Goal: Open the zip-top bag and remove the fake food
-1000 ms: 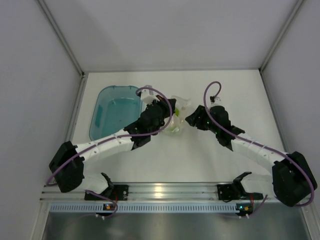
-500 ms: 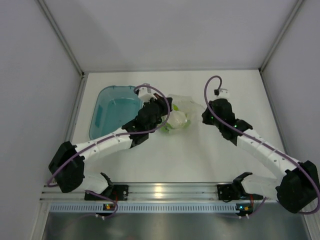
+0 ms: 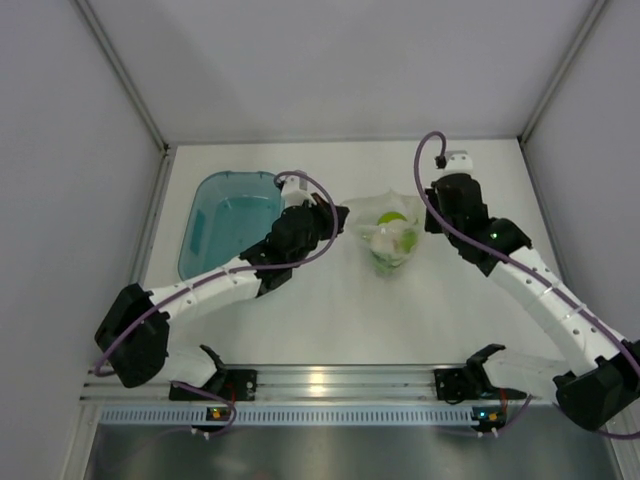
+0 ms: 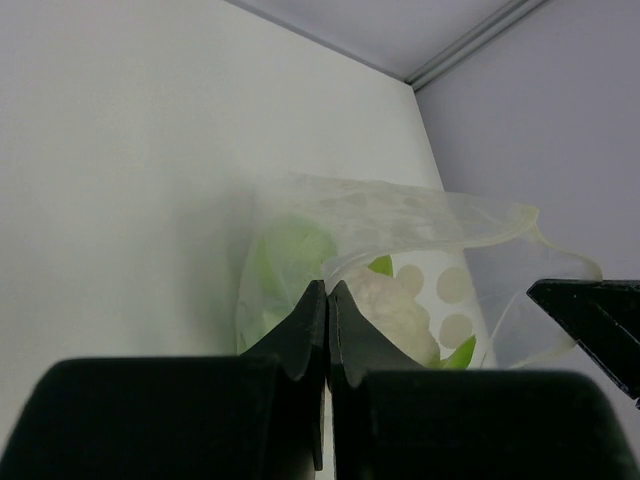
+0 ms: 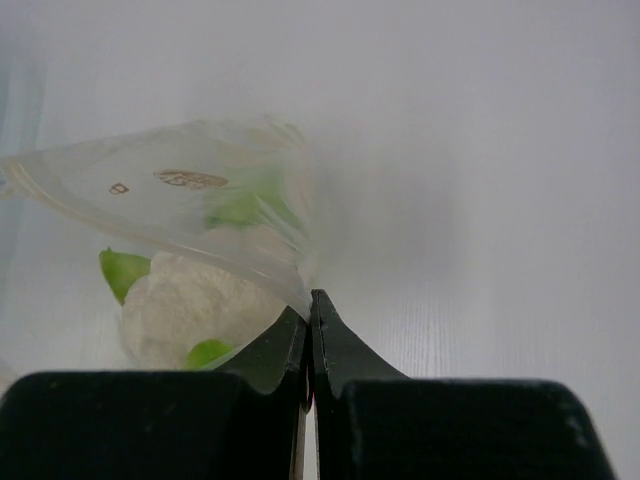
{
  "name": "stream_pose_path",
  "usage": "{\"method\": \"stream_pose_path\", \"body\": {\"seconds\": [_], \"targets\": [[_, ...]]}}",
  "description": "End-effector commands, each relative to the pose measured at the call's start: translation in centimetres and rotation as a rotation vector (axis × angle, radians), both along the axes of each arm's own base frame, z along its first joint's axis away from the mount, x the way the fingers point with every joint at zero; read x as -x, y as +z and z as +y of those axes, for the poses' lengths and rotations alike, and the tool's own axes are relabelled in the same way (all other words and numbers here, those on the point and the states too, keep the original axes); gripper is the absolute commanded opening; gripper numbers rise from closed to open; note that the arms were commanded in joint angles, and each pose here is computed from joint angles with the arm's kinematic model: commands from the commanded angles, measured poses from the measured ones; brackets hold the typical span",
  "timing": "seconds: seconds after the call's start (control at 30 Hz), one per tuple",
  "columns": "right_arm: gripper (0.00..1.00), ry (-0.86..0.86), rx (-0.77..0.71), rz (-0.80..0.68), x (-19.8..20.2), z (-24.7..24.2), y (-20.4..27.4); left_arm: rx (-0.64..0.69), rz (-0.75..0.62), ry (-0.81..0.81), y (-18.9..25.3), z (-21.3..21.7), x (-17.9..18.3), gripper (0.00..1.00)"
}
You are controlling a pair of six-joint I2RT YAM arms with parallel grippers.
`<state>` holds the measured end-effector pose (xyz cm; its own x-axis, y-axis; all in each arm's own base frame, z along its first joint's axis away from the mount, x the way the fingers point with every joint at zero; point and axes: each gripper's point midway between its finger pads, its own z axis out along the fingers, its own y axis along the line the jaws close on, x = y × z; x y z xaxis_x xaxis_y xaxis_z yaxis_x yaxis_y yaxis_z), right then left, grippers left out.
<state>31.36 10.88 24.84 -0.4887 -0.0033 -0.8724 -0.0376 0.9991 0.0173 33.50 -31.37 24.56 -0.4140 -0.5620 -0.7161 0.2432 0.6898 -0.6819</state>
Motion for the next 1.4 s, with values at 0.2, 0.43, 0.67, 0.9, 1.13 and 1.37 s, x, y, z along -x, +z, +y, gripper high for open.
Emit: {"method": "stream_pose_path", "body": {"seconds": [0.2, 0.43, 0.67, 0.9, 1.13, 1.37], "targets": [[0.00, 0.019, 0.031, 0.076, -0.1, 3.3, -0.7, -0.127, 0.051, 0.047, -1.9, 3.3, 0.6, 0.00], [0.00, 0.048, 0.117, 0.031, 0.2, 7.4, 2.4, -0.216, 0.008, 0.083, 1.3, 5.4, 0.9, 0.04], [0.00, 0.057, 0.101, 0.029, 0.1, 9.3, 2.7, -0.256, -0.013, -0.017, 2.8, 4.7, 2.1, 0.36], [0.00, 0.054, 0.082, 0.036, 0.0, 9.7, 2.1, -0.294, -0.039, -0.116, 4.4, 4.1, 3.4, 0.50], [0.00, 0.073, 0.032, 0.025, 0.3, 10.2, 2.2, -0.360, -0.152, -0.311, 7.2, 1.3, 5.0, 0.55], [0.00, 0.079, -0.008, 0.007, 0.4, 10.5, 2.6, -0.342, -0.173, -0.525, 7.7, -3.6, 5.7, 0.53]]}}
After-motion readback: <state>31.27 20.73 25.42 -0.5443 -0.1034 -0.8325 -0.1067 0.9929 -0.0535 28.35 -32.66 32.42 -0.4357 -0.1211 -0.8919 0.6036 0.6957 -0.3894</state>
